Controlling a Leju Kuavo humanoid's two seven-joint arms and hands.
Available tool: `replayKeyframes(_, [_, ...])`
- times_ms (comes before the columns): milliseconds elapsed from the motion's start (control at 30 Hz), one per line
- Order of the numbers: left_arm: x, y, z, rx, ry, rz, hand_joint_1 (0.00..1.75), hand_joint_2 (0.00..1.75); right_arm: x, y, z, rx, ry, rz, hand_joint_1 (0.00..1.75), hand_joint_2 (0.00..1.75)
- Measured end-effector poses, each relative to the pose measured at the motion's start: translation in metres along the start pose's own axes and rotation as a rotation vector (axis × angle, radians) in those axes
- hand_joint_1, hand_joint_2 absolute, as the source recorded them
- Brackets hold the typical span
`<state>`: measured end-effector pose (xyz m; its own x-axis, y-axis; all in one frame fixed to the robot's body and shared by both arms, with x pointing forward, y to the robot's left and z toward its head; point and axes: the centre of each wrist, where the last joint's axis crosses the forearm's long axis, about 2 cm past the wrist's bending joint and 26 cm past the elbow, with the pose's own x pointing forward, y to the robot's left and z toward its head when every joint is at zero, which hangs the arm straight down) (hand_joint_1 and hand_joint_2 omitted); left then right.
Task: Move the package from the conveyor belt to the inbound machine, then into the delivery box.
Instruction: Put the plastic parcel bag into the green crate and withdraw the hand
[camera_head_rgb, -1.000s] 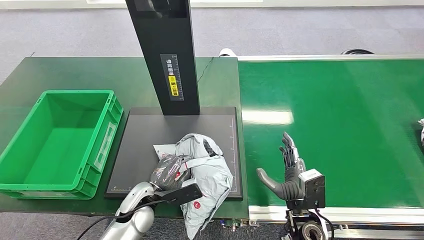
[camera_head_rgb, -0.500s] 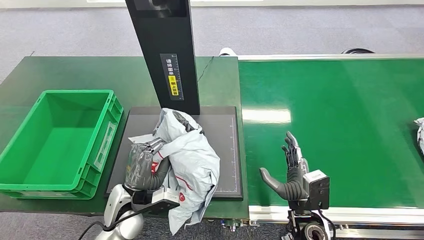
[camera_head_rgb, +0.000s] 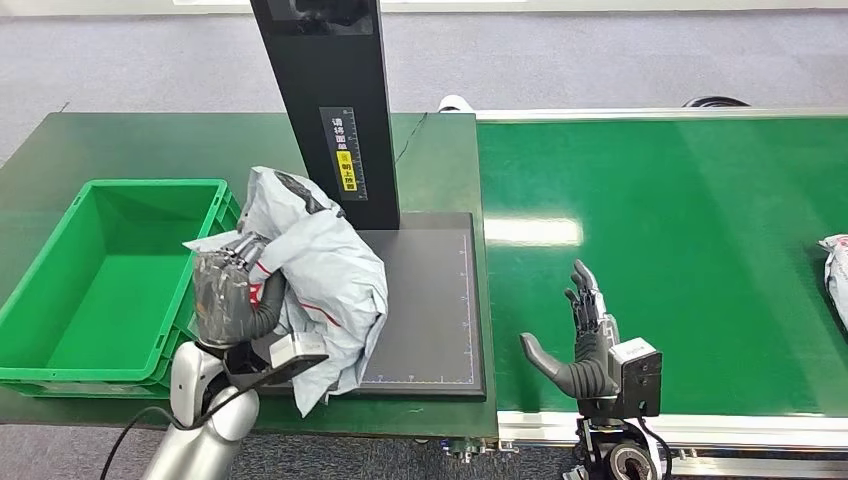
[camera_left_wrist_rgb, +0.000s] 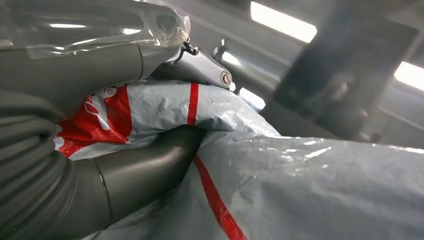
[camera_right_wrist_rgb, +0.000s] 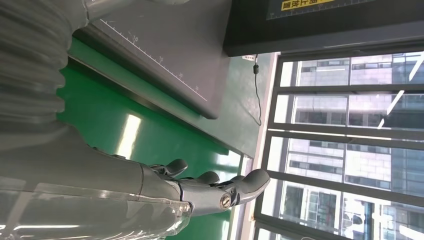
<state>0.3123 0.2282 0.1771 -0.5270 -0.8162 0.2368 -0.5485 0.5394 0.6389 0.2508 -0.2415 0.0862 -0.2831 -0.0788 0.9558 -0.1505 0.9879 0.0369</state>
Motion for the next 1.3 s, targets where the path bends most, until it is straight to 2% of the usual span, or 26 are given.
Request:
replayKeyframes(333, [-0.079,0.03,-0.034,0.098,0.177,-0.189,1.75,1.75,-0.002,-0.005,0.005,-0.016,0.005,0.005,0.0,1.75])
replayKeyframes(633, [-0.135,0.054,-0.037,0.091,0.45,-0.274,1.75,1.75,-0.001,-0.008,0.016,-0.031,0.019,0.014,0.0,1.75])
replayKeyframes(800, [-0.151,0.056,-0.032,0.026,0.589,-0.294,1.75,1.75,0.0,-0.01,0.018,-0.038,0.024,0.019,0.0,1.75])
replayKeyframes(1100, [-0.159,0.042,-0.021,-0.282,0.783,-0.362,1.75,1.75,0.0,-0.011,0.018,-0.03,0.033,0.026,0.0,1.75])
replayKeyframes(1300, [-0.174,0.038,-0.017,-0.411,0.921,-0.378,1.75,1.75,0.0,-0.01,0.013,-0.016,0.037,0.032,0.0,1.75])
